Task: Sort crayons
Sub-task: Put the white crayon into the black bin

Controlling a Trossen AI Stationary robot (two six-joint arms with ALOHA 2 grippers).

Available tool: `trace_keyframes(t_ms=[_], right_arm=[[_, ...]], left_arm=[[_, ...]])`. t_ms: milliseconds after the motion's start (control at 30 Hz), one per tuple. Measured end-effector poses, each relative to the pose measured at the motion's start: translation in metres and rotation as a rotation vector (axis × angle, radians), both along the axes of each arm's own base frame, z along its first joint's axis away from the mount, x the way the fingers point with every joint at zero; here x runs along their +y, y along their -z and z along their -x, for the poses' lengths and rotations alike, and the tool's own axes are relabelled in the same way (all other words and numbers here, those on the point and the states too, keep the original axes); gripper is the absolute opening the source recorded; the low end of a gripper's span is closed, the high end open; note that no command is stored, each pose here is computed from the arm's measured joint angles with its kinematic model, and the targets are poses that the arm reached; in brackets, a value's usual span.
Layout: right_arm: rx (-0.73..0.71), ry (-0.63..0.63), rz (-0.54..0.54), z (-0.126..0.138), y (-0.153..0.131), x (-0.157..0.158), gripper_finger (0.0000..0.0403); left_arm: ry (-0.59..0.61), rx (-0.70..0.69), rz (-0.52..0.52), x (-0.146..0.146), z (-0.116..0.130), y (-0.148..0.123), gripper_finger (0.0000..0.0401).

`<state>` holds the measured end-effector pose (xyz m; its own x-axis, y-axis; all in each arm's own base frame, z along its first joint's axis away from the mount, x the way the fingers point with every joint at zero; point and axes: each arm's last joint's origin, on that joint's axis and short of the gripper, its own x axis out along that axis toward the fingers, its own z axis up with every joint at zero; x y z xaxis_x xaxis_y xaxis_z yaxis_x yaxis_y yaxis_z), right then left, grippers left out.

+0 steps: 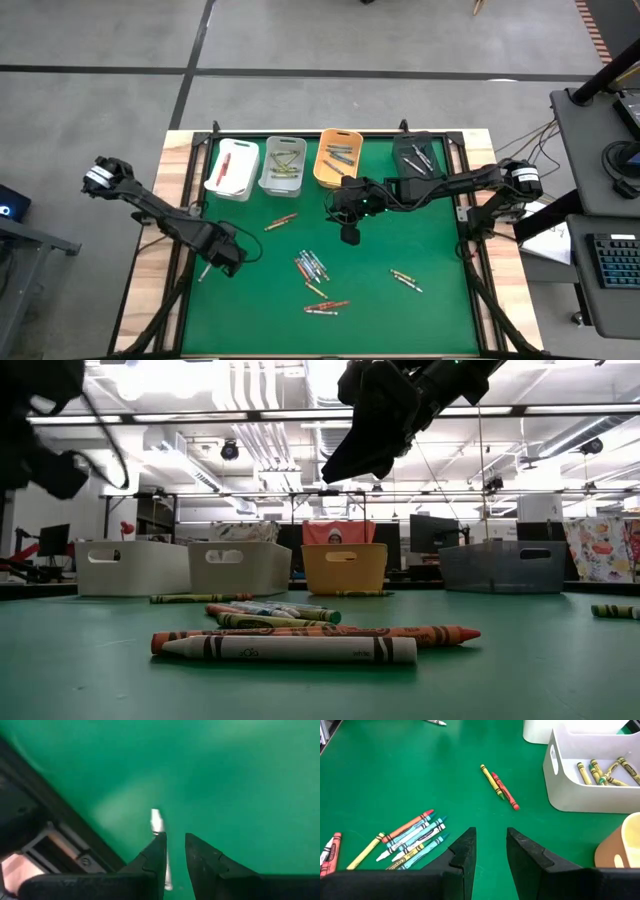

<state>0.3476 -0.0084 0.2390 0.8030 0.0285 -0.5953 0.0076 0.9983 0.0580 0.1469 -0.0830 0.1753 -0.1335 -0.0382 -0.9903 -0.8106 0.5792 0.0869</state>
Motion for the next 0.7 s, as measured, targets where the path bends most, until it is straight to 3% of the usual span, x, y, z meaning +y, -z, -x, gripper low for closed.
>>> trace_keyframes(t_ms=[400, 700], right_arm=[[-0.062, -0.013, 0.02, -0.003, -0.005, 0.0, 0.0095], [-0.059, -0.015, 0.023, -0.004, -0.003, 0.0, 0.0095]], left_arm=[[-0.063, 0.017, -0.021, 0.001, 0.006, 0.01, 0.0119], [-0.124, 0.053, -0.042, -0.001, 0.01, 0.029, 0.0126]])
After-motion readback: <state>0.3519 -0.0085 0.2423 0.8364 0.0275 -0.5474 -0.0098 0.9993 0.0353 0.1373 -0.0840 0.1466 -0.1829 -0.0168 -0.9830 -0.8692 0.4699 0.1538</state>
